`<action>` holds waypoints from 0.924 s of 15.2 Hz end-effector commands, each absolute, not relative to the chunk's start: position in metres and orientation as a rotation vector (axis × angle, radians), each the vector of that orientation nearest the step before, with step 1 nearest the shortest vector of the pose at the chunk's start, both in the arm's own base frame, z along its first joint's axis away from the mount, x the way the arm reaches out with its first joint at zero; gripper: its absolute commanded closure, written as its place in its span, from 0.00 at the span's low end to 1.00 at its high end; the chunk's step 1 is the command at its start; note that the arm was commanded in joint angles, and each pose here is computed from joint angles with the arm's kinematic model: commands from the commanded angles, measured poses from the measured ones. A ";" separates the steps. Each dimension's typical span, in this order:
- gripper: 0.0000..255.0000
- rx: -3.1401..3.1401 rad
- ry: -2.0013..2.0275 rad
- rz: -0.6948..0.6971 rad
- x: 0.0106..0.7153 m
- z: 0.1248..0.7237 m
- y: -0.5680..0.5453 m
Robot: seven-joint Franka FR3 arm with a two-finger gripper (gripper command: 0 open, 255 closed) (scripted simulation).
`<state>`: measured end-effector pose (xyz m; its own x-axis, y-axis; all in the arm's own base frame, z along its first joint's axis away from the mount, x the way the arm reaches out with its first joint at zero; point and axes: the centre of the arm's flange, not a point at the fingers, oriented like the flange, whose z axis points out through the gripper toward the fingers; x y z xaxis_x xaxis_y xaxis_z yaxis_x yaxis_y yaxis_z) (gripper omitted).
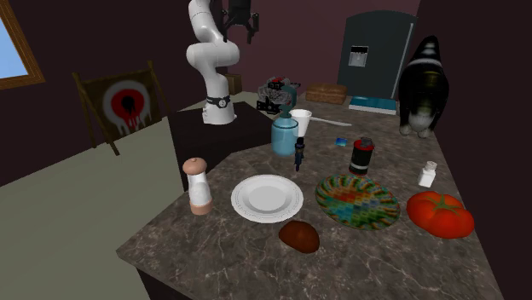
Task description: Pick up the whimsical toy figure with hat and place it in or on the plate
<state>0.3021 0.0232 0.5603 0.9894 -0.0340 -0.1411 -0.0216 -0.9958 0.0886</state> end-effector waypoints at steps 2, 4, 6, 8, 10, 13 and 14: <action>0.00 3.045 -0.045 -0.203 0.306 0.550 0.029; 0.00 3.041 -0.050 -0.173 0.314 0.528 0.039; 0.00 3.037 -0.055 -0.142 0.323 0.506 0.050; 0.00 3.033 -0.060 -0.112 0.332 0.485 0.060; 0.00 3.028 -0.064 -0.082 0.341 0.464 0.070; 0.00 3.021 -0.071 -0.037 0.356 0.432 0.085; 0.00 3.018 -0.074 -0.022 0.361 0.422 0.090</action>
<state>0.3576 0.0820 0.4330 0.9985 -0.0487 -0.0255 -0.0452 -0.9915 0.1219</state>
